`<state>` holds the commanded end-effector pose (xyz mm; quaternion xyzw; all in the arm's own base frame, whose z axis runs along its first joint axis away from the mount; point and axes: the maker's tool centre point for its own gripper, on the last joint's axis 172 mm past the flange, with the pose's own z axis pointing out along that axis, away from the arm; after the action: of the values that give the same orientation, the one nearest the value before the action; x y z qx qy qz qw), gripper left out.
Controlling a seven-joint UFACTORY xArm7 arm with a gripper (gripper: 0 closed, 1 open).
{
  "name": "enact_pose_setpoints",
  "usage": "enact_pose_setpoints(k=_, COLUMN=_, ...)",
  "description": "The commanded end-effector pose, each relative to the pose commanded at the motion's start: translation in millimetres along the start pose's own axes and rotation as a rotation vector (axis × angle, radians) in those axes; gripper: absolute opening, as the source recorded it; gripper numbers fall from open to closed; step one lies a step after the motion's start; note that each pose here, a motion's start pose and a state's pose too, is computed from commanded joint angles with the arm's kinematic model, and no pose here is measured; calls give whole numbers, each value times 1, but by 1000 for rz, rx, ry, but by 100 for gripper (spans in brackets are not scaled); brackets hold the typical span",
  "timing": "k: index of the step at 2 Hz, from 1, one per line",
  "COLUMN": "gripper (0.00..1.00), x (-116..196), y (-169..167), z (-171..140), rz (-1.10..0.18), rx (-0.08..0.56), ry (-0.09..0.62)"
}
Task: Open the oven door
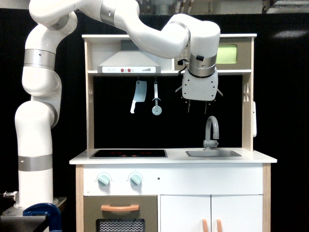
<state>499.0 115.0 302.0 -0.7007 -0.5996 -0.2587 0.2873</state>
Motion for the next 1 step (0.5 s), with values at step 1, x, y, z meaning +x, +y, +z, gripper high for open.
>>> enact_pose_setpoints(k=1, gripper=100, x=92, y=9, z=-22, rz=0, rx=0, ry=0)
